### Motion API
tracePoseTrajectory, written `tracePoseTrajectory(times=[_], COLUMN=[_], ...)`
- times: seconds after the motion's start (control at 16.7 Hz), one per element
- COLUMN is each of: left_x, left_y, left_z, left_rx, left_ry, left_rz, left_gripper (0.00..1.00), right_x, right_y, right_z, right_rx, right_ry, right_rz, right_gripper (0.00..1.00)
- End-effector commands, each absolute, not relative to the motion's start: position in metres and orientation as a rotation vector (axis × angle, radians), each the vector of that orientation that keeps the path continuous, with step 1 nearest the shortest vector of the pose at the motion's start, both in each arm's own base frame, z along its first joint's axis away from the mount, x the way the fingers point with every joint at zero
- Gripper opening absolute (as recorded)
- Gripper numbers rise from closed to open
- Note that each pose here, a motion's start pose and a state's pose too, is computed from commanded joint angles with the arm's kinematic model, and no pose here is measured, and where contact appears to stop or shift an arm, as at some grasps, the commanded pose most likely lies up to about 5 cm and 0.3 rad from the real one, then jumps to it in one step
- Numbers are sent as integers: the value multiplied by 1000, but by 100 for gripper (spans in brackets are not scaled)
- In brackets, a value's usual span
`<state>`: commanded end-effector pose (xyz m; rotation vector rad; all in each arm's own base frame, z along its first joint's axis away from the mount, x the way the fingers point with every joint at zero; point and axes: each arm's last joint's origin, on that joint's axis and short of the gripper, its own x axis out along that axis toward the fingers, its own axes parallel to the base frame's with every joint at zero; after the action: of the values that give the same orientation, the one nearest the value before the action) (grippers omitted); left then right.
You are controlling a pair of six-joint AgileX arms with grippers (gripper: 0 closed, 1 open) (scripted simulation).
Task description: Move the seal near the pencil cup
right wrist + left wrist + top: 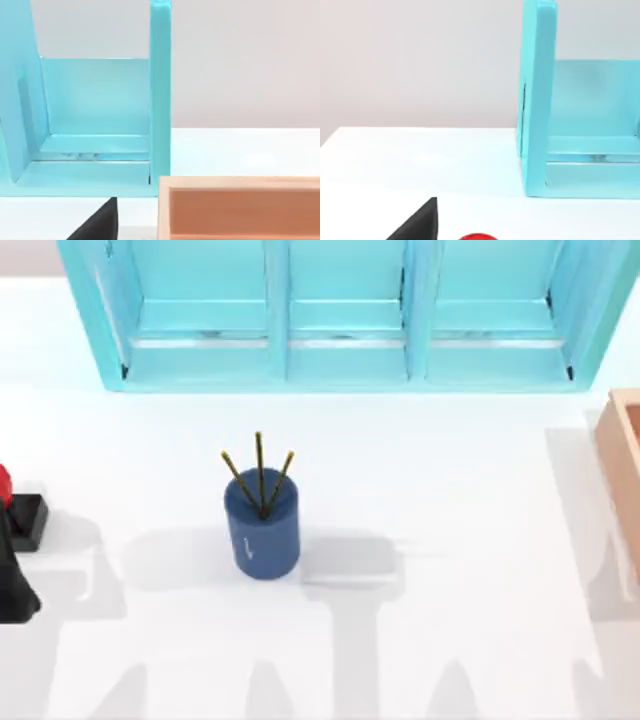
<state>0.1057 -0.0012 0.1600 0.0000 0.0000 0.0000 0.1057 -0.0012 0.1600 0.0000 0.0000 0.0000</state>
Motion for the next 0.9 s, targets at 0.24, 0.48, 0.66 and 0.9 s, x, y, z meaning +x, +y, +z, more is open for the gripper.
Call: tracePoseTrajectory(times=[0.24,0.48,0.66,0.9], left_x=[106,110,129,183], left_y=[-1,1,3,8], left_z=[165,199,236,272], left_rx=[2,12,22,29], left_ry=[27,179,376,734], left_rz=[5,17,21,20], left_gripper=[100,100,100,100], right_x=[106,106,106,106], right_y=[-1,-1,-1,-1], right_z=[160,160,160,160], right_rx=[0,0,0,0], right_ry=[0,0,0,0], right_rz=[0,0,0,0], right_gripper=[100,100,100,100])
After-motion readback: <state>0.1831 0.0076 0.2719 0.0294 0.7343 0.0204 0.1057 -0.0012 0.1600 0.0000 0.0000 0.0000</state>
